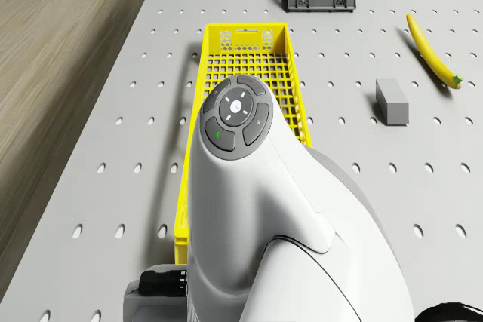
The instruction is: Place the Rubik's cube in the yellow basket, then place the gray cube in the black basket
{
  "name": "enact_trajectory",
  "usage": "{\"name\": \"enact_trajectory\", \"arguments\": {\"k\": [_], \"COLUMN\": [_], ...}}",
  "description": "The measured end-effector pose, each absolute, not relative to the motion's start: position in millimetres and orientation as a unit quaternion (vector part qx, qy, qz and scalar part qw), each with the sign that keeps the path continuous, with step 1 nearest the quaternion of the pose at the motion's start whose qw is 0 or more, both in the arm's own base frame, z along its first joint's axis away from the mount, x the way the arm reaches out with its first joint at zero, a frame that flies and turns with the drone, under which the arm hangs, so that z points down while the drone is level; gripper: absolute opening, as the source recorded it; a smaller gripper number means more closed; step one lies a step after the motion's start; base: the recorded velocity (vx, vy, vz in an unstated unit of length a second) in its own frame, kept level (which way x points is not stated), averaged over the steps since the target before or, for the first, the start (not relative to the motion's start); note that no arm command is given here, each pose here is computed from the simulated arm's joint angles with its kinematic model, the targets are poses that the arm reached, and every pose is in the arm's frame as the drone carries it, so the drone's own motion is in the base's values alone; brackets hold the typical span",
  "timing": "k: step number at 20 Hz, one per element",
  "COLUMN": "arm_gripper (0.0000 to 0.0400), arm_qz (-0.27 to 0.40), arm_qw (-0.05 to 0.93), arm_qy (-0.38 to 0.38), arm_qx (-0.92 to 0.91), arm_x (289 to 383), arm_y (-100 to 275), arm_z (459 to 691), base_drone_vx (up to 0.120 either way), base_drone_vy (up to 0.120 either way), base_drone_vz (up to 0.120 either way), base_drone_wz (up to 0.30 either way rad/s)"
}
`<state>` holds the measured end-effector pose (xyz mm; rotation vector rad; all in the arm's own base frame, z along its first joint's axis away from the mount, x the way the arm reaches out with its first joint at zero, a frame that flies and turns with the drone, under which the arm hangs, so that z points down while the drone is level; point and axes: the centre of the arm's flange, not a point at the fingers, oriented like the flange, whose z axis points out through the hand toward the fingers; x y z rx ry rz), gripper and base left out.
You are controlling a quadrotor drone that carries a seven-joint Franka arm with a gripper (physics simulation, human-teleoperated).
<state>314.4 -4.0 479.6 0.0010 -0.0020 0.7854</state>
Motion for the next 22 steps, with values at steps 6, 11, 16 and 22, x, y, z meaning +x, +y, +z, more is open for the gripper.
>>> {"name": "enact_trajectory", "arguments": {"k": [6,11,16,22], "arm_gripper": [0.0325,0.0325,0.0325,0.0325], "arm_qz": [0.383,0.383,0.383,0.383], "arm_qw": [0.924,0.924,0.924,0.924], "arm_qy": [-0.001,-0.001,-0.001,-0.001], "arm_qx": [0.000,0.000,0.000,0.000], "arm_x": [314.4,314.4,314.4,314.4], "arm_y": [-4.0,-4.0,-4.0,-4.0], "arm_z": [479.6,479.6,479.6,479.6], "base_drone_vx": [0.120,0.120,0.120,0.120], "base_drone_vy": [0.000,0.000,0.000,0.000], "base_drone_vz": [0.000,0.000,0.000,0.000], "base_drone_wz": [0.000,0.000,0.000,0.000]}}
